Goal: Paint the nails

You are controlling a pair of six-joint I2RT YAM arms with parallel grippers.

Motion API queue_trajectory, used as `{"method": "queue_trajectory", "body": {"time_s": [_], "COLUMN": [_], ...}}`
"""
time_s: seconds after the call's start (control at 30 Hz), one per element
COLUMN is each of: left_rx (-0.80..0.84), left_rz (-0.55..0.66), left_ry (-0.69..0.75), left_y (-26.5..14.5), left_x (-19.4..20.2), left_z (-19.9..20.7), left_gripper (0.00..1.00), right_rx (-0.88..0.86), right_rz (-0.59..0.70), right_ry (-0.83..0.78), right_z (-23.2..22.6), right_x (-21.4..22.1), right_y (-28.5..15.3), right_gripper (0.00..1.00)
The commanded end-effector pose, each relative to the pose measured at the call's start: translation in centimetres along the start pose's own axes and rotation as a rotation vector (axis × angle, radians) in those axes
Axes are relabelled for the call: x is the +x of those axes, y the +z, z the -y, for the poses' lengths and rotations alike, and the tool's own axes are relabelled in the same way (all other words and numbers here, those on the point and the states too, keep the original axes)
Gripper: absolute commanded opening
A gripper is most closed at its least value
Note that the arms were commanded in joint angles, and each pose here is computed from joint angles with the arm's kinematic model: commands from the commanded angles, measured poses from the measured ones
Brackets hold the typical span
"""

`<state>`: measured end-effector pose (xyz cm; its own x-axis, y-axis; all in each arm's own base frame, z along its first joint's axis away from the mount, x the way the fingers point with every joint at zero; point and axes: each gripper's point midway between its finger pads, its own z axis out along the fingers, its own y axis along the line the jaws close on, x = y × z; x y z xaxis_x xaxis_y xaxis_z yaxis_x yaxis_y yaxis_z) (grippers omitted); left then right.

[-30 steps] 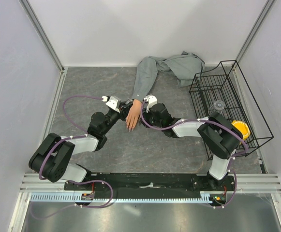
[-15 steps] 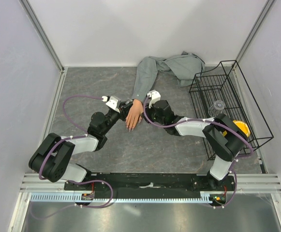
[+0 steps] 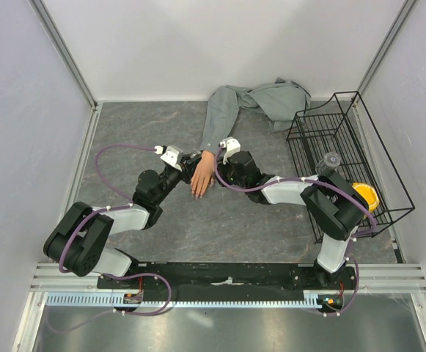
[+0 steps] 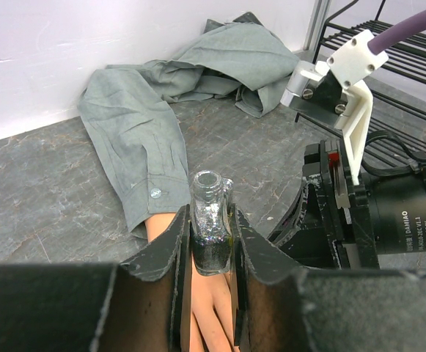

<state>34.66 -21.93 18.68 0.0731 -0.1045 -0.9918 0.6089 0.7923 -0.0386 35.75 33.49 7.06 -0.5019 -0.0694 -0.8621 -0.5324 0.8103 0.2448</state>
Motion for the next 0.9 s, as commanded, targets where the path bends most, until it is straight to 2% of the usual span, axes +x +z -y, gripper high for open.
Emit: {"method": "queue_trajectory", "body": {"time_s": [0.0, 0.7, 0.87], "left_rx": [0.002, 0.002, -0.001], "left_rz": [0.061, 0.06, 0.057], "left_ry": [0.047, 0.048, 0.049], "left_y": [0.6, 0.6, 0.5], "left_x": [-1.8, -1.7, -1.6], "left_z": [-0.1, -0.1, -0.2], "left_gripper": [0.02, 0.02, 0.02], "right_rx": [-0.036, -0.119, -0.03], "right_rz": [0.043, 0.031, 0.054], "right_ry": [-0.002, 0.024, -0.02], "right_z": [-0.9, -3.4, -1.7], "right_x": [-1.7, -1.2, -2.4], "right_y": [0.5, 0.1, -1.7], "right_gripper": [0.0, 0.0, 0.0]}}
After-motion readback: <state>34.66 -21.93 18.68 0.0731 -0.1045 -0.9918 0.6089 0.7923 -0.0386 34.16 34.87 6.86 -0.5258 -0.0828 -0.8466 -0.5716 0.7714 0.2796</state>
